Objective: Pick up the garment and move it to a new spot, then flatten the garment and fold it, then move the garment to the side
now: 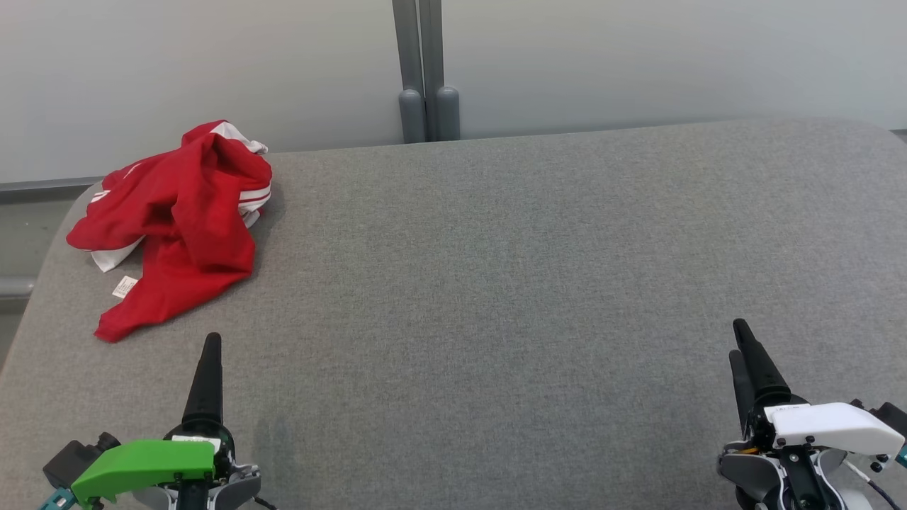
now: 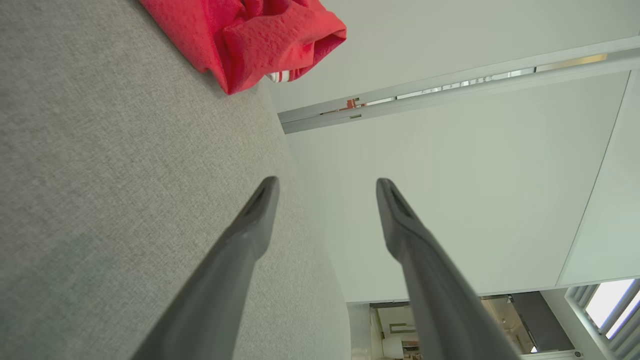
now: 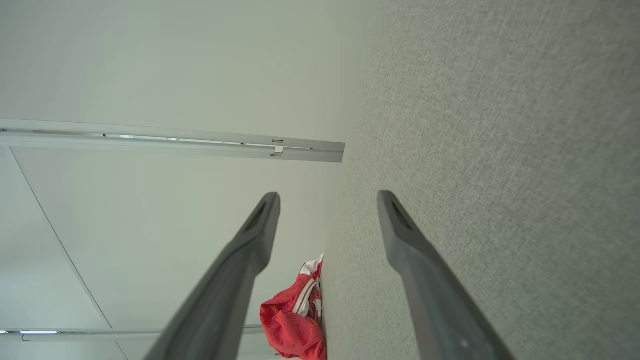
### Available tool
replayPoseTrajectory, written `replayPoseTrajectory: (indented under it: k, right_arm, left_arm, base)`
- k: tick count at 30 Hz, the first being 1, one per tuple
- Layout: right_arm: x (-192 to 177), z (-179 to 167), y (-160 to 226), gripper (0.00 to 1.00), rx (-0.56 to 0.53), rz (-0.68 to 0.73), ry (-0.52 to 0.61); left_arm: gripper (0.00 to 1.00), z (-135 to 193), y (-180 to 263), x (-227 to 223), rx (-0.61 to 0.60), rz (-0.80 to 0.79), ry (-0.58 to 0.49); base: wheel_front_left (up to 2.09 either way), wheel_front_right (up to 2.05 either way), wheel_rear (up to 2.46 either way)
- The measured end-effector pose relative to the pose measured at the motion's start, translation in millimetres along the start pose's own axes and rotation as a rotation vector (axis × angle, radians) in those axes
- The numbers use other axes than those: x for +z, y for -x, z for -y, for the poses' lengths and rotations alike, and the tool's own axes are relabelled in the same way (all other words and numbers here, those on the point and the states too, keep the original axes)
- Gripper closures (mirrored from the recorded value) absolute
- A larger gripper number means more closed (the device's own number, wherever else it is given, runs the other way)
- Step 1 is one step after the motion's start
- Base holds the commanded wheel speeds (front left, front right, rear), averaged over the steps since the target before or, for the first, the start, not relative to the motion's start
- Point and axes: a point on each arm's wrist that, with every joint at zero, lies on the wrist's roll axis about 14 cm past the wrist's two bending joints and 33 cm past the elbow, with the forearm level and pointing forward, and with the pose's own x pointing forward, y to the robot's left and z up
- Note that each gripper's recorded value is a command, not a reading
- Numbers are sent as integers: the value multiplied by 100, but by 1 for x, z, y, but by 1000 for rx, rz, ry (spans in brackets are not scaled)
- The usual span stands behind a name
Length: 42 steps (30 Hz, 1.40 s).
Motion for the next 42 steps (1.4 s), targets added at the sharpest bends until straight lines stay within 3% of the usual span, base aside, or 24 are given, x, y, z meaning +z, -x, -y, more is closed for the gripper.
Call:
replayPoseTrajectory:
  k: [23, 30, 42]
  right_arm:
    - [-8, -39, 0, 0, 137, 17, 474]
    - [-15, -45, 3, 0, 170, 9, 613]
    - [-30, -51, 9, 0, 222, -5, 827]
  left_arm:
    - [0, 27, -1, -6, -61, 24, -426]
    - [0, 31, 1, -13, -79, 18, -605]
    - [0, 28, 6, -21, -73, 20, -798]
  base:
    - [0, 0, 0]
    - [0, 0, 0]
    - [0, 0, 0]
